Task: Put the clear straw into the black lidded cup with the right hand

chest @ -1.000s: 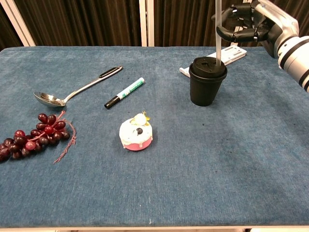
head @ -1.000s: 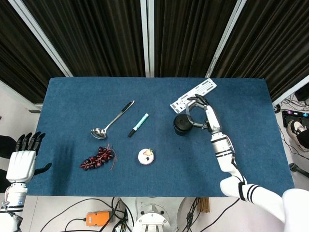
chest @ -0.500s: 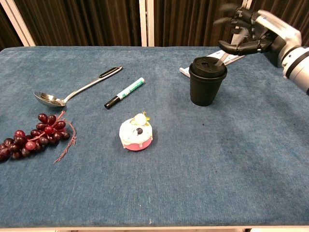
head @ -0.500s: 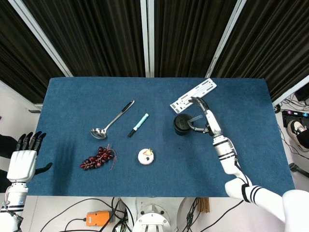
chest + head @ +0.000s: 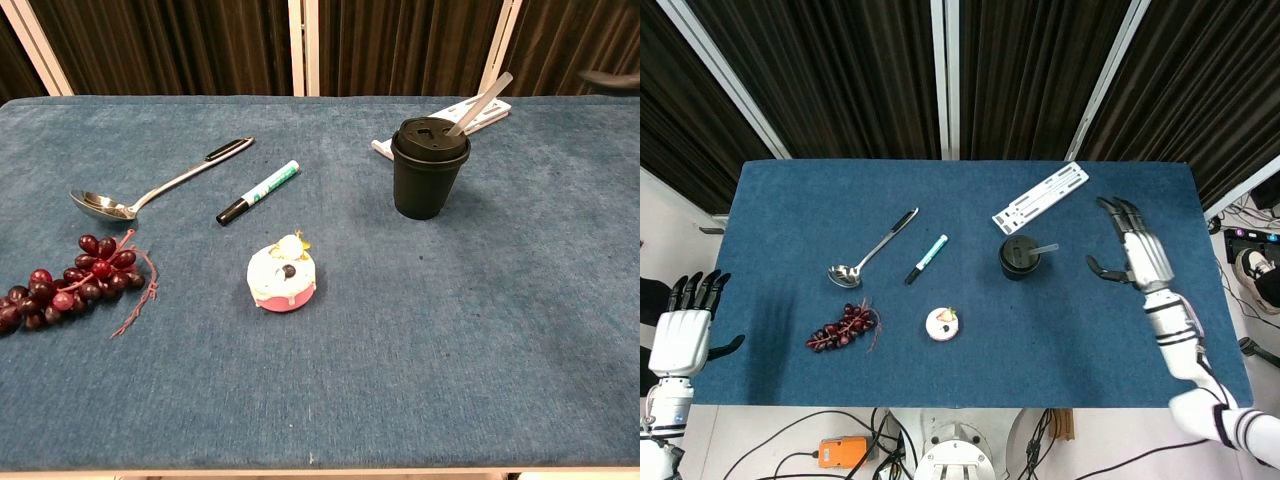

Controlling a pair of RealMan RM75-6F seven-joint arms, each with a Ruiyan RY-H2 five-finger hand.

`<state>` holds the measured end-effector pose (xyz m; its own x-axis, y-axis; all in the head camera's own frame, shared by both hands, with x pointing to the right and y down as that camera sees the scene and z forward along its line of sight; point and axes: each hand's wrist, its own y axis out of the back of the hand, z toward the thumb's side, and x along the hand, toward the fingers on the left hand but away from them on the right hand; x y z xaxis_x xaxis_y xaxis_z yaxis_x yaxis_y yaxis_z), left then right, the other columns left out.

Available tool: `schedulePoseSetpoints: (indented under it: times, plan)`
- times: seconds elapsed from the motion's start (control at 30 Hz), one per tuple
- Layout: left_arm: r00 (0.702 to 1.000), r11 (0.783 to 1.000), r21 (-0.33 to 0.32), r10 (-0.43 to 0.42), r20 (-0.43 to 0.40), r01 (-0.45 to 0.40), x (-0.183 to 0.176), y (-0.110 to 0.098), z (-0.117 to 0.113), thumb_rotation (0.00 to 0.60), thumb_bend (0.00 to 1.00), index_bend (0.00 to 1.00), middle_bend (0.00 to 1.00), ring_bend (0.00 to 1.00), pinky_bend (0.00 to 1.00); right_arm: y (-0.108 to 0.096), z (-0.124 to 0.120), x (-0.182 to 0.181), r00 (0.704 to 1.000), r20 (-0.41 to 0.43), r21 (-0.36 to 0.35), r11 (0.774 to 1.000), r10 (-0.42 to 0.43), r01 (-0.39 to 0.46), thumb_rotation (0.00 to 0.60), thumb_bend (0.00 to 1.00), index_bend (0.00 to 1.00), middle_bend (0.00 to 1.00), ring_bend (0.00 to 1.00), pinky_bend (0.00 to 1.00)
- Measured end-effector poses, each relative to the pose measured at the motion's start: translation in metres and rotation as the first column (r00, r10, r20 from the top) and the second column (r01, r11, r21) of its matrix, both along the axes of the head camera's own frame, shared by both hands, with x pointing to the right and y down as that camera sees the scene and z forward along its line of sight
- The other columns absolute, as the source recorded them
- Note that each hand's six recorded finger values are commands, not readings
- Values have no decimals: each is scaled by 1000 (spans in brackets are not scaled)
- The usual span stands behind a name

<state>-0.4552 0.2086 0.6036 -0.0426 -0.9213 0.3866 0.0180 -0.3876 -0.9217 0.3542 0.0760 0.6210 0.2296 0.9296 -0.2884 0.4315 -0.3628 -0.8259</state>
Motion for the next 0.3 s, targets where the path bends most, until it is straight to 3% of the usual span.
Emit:
schedulePoseSetpoints:
  times: [0.13,0.3]
  plan:
    - [1000,1000,9,0,-2,0,0,-1,-2,600,80,88,87,23,0,35,-32,46,986,-160,-42,997,56,-64,600,426,44,135,0,0]
    - [1000,1000,15,2,-4,-2,0,-2,-4,600,80,89,87,22,0,88,-55,95,953,-252,-80,977,170,-195,600,426,43,127,0,0]
